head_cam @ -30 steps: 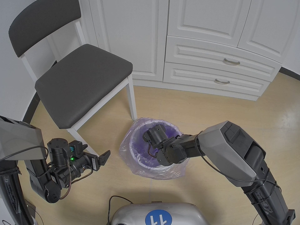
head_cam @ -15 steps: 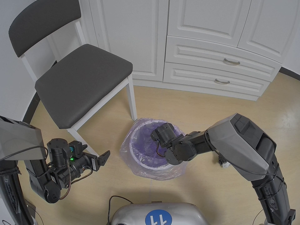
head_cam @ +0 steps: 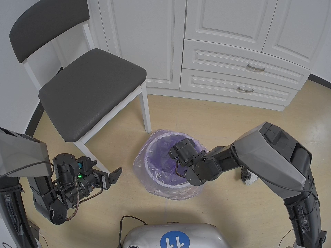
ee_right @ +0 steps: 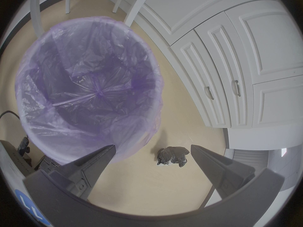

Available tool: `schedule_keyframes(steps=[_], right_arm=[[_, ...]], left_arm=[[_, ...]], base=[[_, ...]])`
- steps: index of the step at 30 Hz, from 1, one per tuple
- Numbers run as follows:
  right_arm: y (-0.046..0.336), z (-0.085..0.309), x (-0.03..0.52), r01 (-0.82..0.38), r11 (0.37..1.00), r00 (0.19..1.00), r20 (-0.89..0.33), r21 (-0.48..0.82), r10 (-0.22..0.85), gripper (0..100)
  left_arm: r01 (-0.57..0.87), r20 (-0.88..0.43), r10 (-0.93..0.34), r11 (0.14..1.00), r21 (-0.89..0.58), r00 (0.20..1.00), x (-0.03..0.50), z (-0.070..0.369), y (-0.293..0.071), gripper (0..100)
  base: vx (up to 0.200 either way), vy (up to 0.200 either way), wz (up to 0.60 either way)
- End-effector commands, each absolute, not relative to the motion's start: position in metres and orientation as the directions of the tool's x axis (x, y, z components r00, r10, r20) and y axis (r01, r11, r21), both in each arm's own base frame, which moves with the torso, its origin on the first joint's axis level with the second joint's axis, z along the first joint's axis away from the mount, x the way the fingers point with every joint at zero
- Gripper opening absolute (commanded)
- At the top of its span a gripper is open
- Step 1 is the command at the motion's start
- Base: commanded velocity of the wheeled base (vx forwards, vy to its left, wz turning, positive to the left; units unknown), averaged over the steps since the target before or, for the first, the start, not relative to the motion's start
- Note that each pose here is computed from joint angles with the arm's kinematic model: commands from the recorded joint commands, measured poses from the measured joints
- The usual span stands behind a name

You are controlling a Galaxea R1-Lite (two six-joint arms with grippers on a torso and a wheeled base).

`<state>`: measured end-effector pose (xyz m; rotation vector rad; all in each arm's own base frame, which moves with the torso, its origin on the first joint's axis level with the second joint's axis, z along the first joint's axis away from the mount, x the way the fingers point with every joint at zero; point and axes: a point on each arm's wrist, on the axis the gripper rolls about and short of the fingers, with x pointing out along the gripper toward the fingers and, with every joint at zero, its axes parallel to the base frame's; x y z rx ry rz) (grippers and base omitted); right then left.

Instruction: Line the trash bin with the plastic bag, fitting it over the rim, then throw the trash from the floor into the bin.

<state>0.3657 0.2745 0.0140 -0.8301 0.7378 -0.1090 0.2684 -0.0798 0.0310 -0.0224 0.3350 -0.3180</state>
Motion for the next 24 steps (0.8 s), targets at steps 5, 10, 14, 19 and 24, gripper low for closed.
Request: schedule_keyframes(steps=[5,10,14,19,24], right_arm=[[0.286,0.019,0.359,-0.200,0.693,0.766,-0.551,-0.692,-0.330,100],[0.310,0.042,0.363,-0.181,0.726,0.819,-0.511,-0.663,-0.263,100],[0.327,0.049,0.366,-0.187,0.727,0.845,-0.486,-0.660,-0.224,100],[0.345,0.037,0.384,-0.163,0.748,0.867,-0.455,-0.644,-0.203,100],[0.345,-0.002,0.393,-0.191,0.724,0.856,-0.474,-0.663,-0.208,100]], left_arm=[[0.303,-0.326,-0.310,0.950,-0.074,0.893,0.269,0.029,-0.080,100],[0.304,-0.326,-0.311,0.950,-0.074,0.893,0.269,0.028,-0.080,100],[0.304,-0.329,-0.311,0.950,-0.074,0.892,0.269,0.028,-0.080,100],[0.305,-0.334,-0.312,0.949,-0.073,0.890,0.269,0.027,-0.081,100],[0.307,-0.339,-0.313,0.949,-0.072,0.887,0.268,0.025,-0.081,100]], base=[[0.000,0.000,0.00],[0.000,0.000,0.00],[0.000,0.000,0.00],[0.000,0.000,0.00],[0.000,0.000,0.00]])
